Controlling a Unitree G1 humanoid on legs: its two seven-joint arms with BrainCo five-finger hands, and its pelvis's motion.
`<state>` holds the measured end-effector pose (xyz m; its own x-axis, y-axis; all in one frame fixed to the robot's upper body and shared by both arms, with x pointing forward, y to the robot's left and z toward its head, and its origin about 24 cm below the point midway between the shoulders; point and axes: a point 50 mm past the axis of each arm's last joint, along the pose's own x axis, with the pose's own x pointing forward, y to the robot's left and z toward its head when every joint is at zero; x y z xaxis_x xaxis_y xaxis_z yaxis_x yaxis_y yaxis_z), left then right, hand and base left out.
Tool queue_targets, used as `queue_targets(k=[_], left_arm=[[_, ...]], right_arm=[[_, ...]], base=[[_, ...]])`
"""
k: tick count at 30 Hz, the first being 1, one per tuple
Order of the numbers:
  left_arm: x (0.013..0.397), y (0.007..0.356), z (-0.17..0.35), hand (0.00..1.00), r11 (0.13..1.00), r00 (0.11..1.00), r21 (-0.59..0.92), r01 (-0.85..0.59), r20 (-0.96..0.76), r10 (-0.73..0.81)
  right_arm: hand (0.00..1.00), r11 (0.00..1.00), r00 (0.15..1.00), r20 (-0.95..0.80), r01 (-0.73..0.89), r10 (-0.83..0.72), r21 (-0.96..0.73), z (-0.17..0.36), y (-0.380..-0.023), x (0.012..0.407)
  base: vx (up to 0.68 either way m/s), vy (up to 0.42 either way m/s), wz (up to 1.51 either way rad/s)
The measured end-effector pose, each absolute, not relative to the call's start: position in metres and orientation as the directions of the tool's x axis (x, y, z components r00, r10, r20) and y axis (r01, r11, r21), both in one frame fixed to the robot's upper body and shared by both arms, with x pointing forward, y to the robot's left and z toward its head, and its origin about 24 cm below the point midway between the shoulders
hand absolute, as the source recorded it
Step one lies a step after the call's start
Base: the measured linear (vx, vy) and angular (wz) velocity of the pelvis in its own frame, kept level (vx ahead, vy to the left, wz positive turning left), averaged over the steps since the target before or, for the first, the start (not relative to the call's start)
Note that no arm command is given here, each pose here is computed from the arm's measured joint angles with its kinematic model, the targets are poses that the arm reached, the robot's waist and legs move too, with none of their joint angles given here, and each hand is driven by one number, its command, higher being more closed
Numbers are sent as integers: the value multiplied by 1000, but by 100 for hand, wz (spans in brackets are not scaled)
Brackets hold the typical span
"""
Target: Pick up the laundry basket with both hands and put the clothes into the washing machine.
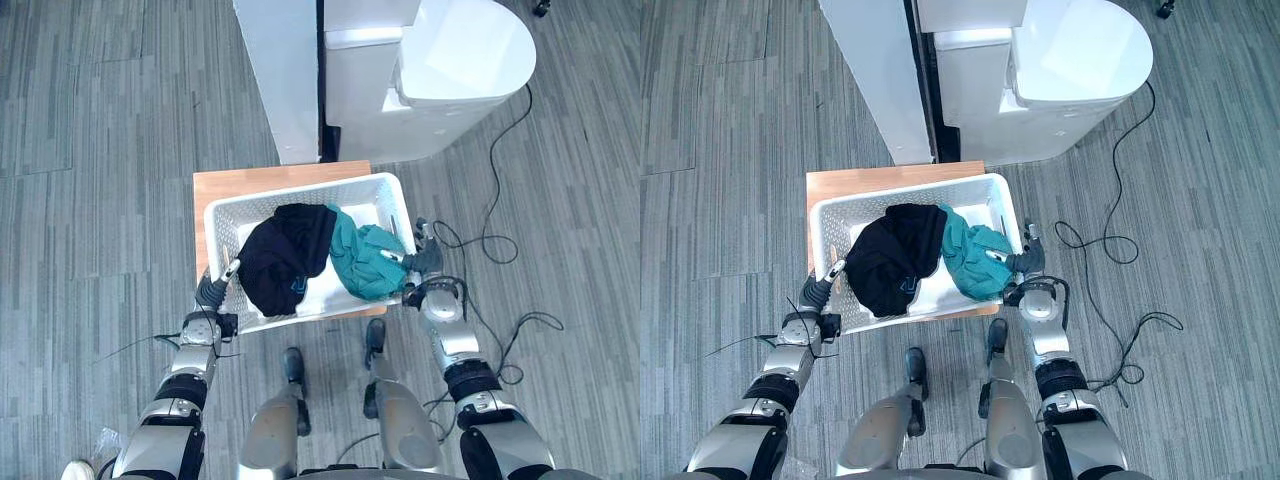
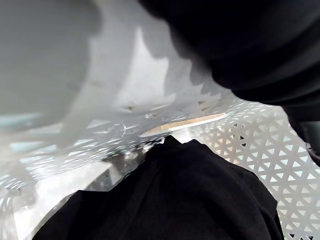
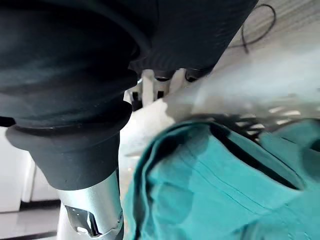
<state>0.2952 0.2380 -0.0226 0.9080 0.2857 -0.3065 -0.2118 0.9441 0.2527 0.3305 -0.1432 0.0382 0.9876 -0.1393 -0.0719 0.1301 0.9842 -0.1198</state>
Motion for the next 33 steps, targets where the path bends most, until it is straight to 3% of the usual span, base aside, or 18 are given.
queue_targets(k=[13, 14, 28, 33], left_arm=[[301, 234, -13, 0, 952, 929, 228, -206, -260, 263], [301, 233, -13, 100, 952, 930, 231, -201, -262, 259], [304, 234, -15, 100, 940, 913, 260, -220, -284, 292], [303, 226, -20, 100, 939, 915, 304, -163, -310, 259]], right_arm=[[0, 968, 974, -165, 116, -154, -223, 34, -151, 353], [100, 966, 974, -168, 113, -154, -230, 33, -152, 354], [100, 931, 975, -174, 67, -137, -360, 31, -157, 356], [100, 923, 969, -194, 70, -153, -378, 27, -164, 353]], base=[[8, -10, 10], [3, -4, 5], [12, 2, 1], [34, 9, -2]])
